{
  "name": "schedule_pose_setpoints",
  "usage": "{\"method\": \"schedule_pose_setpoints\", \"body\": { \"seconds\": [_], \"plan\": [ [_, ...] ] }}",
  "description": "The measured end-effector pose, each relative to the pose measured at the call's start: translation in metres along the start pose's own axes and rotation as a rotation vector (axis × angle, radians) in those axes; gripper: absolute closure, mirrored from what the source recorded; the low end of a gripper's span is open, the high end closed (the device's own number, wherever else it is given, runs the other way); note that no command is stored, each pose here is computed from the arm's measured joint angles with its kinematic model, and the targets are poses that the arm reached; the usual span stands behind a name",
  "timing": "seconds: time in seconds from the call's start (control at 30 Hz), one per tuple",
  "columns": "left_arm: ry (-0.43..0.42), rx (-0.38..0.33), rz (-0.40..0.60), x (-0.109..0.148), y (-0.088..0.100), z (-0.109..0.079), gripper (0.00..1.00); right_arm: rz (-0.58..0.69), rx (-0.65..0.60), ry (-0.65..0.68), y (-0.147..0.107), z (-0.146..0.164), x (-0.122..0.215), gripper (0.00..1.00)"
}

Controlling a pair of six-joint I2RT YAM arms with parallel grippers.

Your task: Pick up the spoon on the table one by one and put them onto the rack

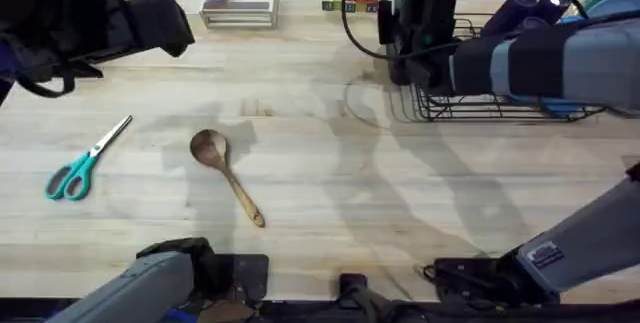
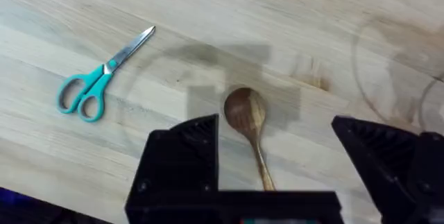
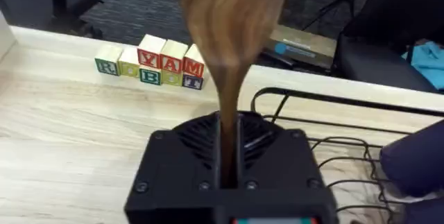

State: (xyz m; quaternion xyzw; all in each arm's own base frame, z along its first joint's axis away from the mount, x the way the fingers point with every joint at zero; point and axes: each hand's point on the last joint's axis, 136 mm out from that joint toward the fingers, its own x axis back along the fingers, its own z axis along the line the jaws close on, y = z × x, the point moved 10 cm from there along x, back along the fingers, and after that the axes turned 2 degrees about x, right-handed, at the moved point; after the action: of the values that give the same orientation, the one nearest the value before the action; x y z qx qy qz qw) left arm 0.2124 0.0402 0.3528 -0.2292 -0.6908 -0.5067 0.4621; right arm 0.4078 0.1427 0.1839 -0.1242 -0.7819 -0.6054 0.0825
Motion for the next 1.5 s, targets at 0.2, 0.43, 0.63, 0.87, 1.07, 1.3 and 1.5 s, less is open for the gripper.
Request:
{"method": "schedule_pose_setpoints", "body": {
  "seconds": [0.2,0.43,0.63,0.87,1.07,1.3,1.5],
  "plan": [
    [0.0,0.0,0.0,0.0,0.0,0.0,0.007,-0.01,-0.002,-0.003,0.005,-0.002,0.003,0.717],
    [0.0,0.0,0.0,0.0,0.0,0.0,0.007,-0.012,-0.003,-0.003,0.012,-0.006,0.009,0.595],
    [0.0,0.0,0.0,0.0,0.0,0.0,0.007,0.016,0.012,0.0,0.032,-0.021,0.033,0.532],
    [0.0,0.0,0.0,0.0,0.0,0.0,0.007,0.1,0.058,0.013,0.046,-0.042,0.072,0.428],
    [0.0,0.0,0.0,0.0,0.0,0.0,0.007,0.16,0.078,0.035,0.063,-0.081,0.142,0.188],
    [0.0,0.0,0.0,0.0,0.0,0.0,0.007,0.166,0.065,0.084,0.067,-0.099,0.18,0.009],
    [0.0,0.005,0.001,0.0,0.0,0.0,0.007,0.185,0.064,0.097,0.064,-0.103,0.191,0.009]
  ]
}}
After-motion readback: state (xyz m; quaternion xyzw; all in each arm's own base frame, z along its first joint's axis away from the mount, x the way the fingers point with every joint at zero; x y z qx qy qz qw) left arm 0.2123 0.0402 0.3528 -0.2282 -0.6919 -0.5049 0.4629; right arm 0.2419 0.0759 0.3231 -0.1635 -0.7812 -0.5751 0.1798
